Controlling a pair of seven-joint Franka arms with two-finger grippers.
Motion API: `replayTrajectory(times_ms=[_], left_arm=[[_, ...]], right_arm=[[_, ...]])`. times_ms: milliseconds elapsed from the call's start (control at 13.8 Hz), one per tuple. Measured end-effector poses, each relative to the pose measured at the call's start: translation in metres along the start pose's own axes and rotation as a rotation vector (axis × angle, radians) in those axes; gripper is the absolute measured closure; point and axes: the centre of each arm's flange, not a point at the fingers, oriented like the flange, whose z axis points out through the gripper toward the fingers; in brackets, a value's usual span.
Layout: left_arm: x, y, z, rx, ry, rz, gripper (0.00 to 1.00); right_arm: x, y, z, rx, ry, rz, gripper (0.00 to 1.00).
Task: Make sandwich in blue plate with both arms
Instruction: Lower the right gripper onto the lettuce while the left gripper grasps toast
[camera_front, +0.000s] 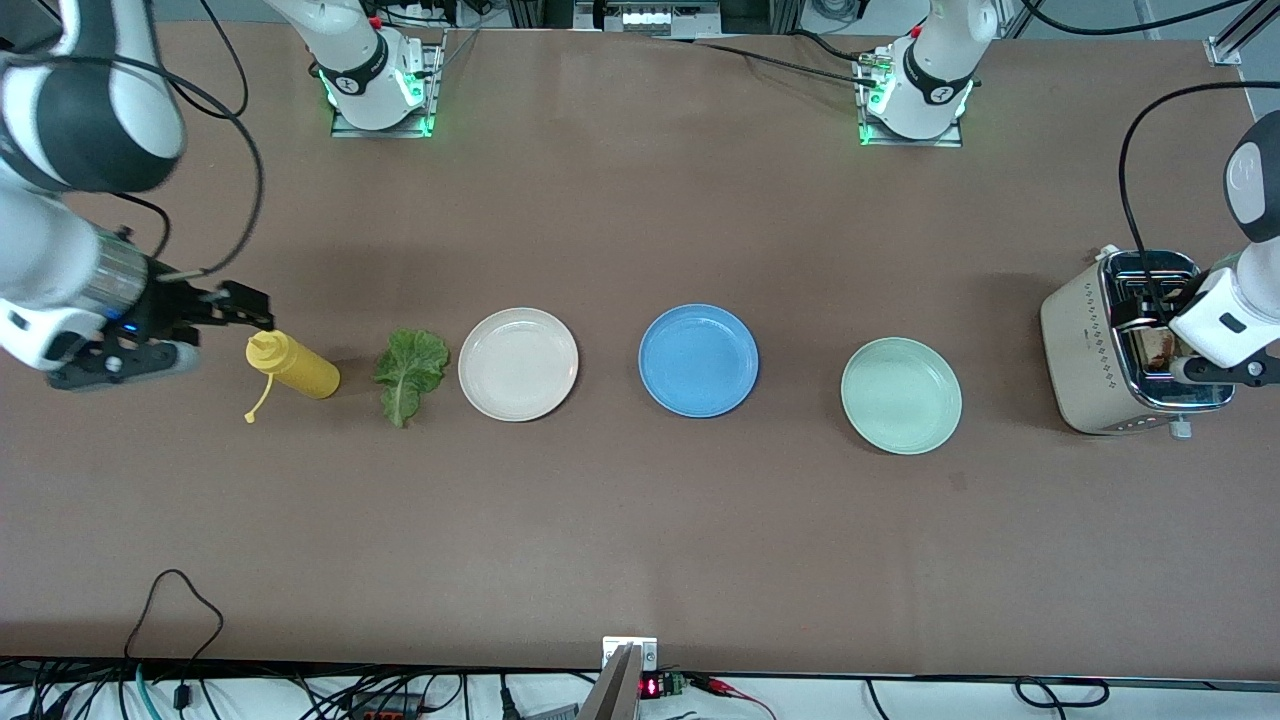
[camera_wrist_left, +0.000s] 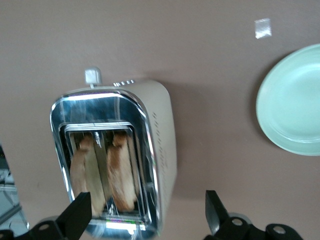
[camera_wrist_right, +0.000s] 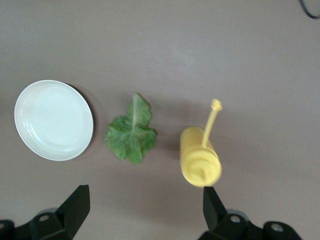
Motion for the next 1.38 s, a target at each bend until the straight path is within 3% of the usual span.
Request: replayTrajectory(times_ms=[218, 725, 870, 1233, 1378], left_arm=[[-0.025, -0.013, 0.043, 0.0, 0.098, 0.024, 0.0], [-0.054, -0.025, 0.079, -0.007, 0.135, 0.016, 0.13], [-0.057, -0.026, 0.086, -0.008, 0.138, 0.019, 0.29], [-0.058, -0.027, 0.085, -0.003, 0.143, 0.068, 0.84], [-0.059, -0.03, 0.084, -0.002, 0.144, 0.067, 0.91]], right_arm=[[0.019, -0.035, 0.036, 0.0, -0.016, 0.009, 0.0], [0.043, -0.045, 0.13, 0.003, -0.103, 0.082, 0.0], [0.049, -0.043, 0.158, 0.004, -0.12, 0.11, 0.0], [0.057, -0.055, 0.21, -0.001, -0.135, 0.155, 0.0], [0.058, -0.053, 0.225, -0.001, -0.135, 0.159, 0.0]])
